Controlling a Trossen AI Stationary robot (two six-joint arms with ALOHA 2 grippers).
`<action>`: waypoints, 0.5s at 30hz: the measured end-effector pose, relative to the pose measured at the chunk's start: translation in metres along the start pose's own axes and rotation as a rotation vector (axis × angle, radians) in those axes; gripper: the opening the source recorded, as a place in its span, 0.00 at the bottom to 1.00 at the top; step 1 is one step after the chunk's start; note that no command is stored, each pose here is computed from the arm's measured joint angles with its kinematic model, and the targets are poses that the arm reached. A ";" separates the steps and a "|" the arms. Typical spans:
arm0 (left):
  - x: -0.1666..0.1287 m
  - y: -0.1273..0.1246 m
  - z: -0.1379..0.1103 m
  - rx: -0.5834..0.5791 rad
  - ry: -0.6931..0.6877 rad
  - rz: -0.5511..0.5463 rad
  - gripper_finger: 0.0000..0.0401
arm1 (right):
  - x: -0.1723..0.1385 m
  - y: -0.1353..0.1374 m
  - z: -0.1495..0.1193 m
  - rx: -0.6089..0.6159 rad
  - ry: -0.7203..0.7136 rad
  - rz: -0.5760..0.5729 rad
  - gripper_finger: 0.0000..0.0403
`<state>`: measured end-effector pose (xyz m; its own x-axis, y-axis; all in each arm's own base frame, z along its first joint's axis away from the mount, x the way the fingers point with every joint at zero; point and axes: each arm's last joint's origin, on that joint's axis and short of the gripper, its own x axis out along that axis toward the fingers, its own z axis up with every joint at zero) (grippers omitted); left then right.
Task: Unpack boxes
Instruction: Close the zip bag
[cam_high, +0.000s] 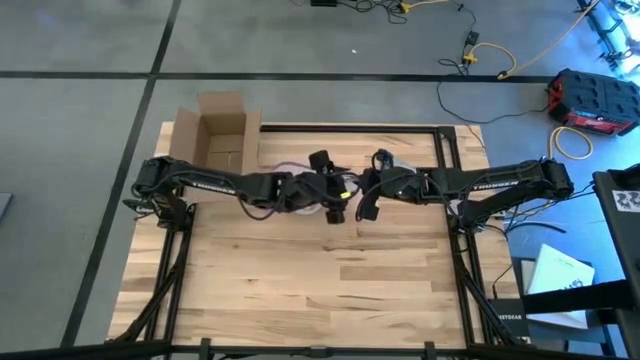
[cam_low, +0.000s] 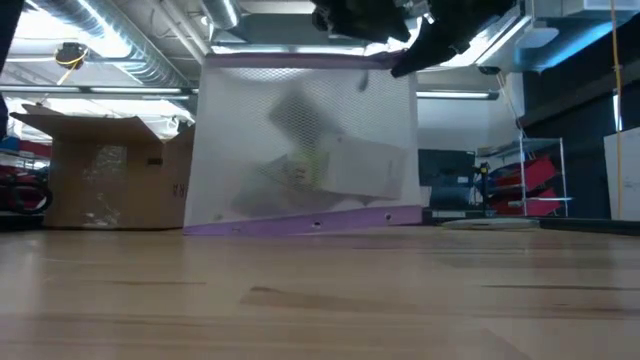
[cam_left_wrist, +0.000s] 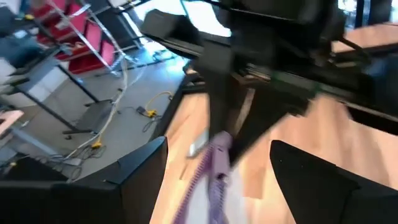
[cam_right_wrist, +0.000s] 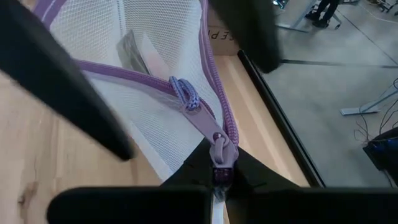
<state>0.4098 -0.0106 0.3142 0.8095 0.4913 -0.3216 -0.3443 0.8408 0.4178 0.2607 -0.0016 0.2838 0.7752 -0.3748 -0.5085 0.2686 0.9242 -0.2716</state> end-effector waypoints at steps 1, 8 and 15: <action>0.002 0.000 0.000 -0.002 -0.002 0.015 0.68 | 0.000 0.000 0.000 0.000 0.000 0.002 0.00; 0.004 0.001 -0.002 0.016 0.008 0.039 0.68 | 0.000 0.000 0.000 -0.005 0.001 0.008 0.00; 0.013 -0.003 -0.010 0.074 0.045 0.050 0.62 | 0.000 0.000 0.000 -0.007 0.001 0.008 0.00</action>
<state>0.4169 -0.0042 0.3004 0.7693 0.5437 -0.3356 -0.3468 0.7965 0.4954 0.2608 -0.0016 0.2835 0.7767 -0.3676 -0.5115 0.2582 0.9265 -0.2737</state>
